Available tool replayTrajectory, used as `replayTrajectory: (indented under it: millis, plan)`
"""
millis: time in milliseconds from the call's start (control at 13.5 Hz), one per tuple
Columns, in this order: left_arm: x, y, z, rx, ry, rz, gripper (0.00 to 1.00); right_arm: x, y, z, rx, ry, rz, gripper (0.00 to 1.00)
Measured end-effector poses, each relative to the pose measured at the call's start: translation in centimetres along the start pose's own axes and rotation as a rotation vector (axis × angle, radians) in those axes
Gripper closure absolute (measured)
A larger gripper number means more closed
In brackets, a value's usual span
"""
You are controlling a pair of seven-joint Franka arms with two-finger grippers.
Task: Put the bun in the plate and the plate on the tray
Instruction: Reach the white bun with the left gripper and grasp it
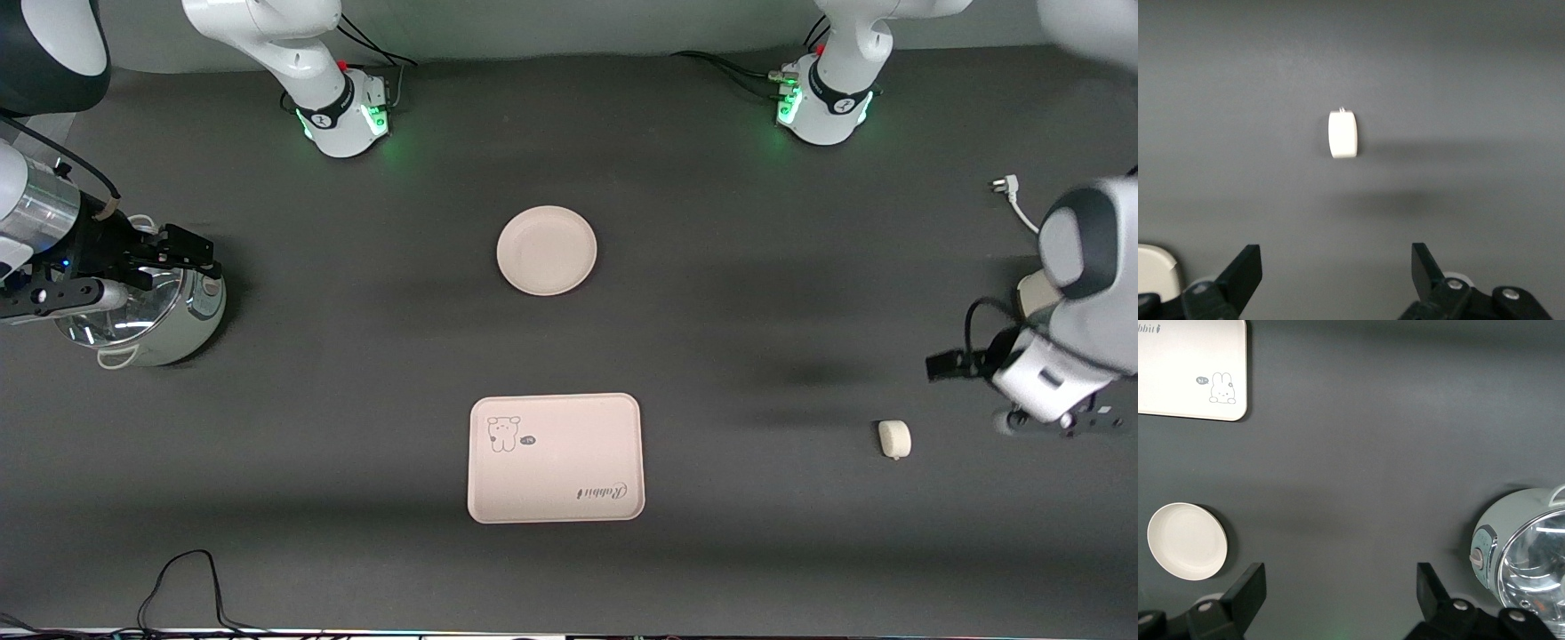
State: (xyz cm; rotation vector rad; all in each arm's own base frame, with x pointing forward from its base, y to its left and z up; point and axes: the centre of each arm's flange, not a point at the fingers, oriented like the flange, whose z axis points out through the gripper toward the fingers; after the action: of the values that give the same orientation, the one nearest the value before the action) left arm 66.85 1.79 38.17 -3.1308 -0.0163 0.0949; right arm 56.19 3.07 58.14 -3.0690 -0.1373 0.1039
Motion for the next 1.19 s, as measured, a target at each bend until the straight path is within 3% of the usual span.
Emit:
replayTrajectory:
  millis: [223,371,817,891,965,1039,1188]
  plan:
    - [2.5,-0.9,10.3,-0.019,-0.001,-0.04,0.0,0.0,0.7,0.0,-0.004,0.0,0.012,0.0]
    - [3.4,-0.3,14.3,-0.017,0.027,-0.034,0.0,-0.1,1.4,-0.2,-0.042,0.001,0.016,0.0]
    - [4.1,0.5,18.4,-0.012,0.068,0.01,0.04,-0.2,1.1,-0.5,-0.057,0.007,0.009,0.0]
    - [4.1,0.4,18.8,-0.01,0.071,0.012,0.11,-0.2,1.1,-0.5,-0.055,0.006,0.009,0.0]
    - [4.1,0.4,19.3,-0.009,0.068,0.015,0.11,-0.1,1.1,-0.2,-0.052,0.001,0.009,0.0]
    - [4.1,0.3,19.5,-0.009,0.067,0.022,0.19,0.2,1.2,0.3,-0.045,-0.008,0.011,0.0]
    - [4.1,0.0,19.5,-0.008,0.068,0.039,0.47,1.5,1.5,2.1,0.001,-0.025,0.028,0.0]
